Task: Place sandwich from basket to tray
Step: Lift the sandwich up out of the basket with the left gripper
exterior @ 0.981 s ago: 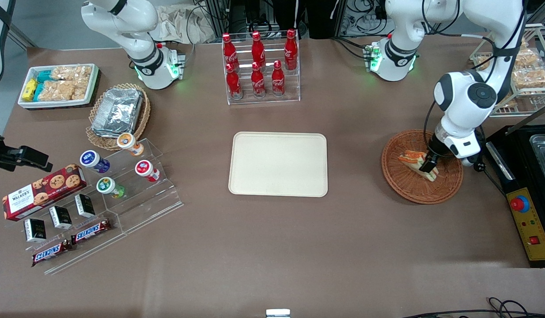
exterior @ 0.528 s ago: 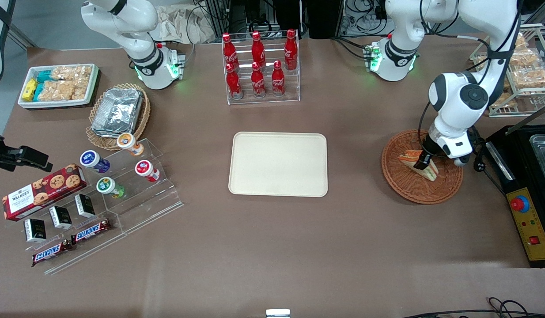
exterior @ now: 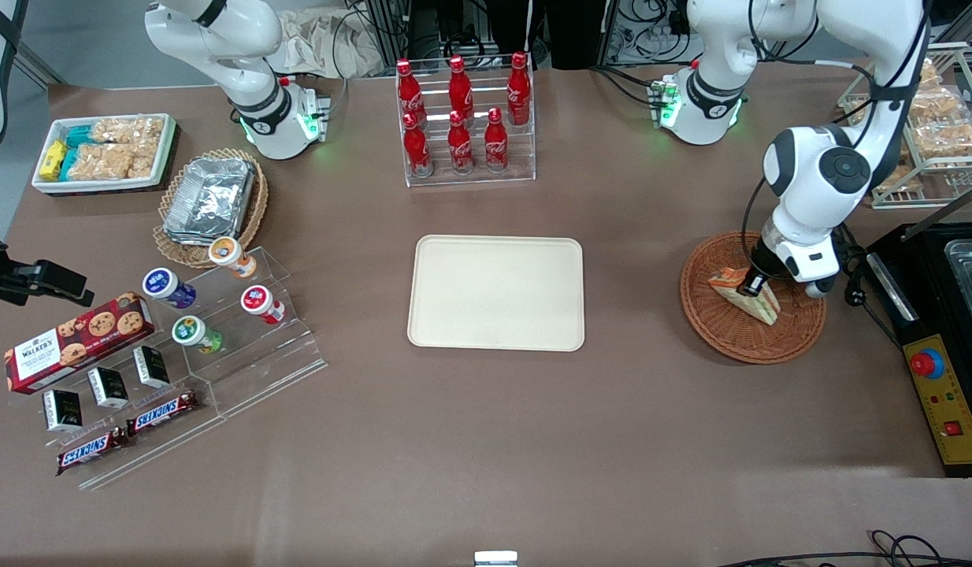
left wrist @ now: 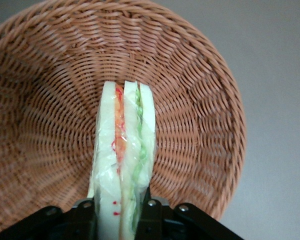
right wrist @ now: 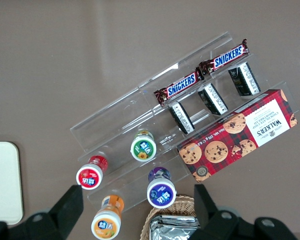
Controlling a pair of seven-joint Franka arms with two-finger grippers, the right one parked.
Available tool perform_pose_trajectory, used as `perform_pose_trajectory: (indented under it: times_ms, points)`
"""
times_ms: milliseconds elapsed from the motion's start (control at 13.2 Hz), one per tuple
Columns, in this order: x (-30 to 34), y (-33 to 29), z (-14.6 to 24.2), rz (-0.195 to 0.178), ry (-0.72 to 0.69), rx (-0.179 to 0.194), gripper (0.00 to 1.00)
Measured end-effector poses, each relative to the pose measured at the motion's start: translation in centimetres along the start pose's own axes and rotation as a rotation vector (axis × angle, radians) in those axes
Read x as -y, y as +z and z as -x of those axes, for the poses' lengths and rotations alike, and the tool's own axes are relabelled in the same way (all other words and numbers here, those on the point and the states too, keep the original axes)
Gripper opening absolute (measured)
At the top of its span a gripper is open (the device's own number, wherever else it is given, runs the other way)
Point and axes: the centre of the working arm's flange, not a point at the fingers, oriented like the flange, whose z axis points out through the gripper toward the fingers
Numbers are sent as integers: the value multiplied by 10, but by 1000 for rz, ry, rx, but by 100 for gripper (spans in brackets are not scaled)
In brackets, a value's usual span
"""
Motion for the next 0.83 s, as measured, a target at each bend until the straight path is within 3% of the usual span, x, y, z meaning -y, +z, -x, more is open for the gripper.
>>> perform_pose_trajectory:
  times_ms: [151, 453, 604, 830]
  points:
    - [-14, -63, -9, -48, 125, 40, 20]
    - [-30, -230, -25, -97, 383, 109, 20]
    - [-45, -293, -10, -62, 504, 131, 20]
    - [-94, -331, 66, -20, 681, 102, 20]
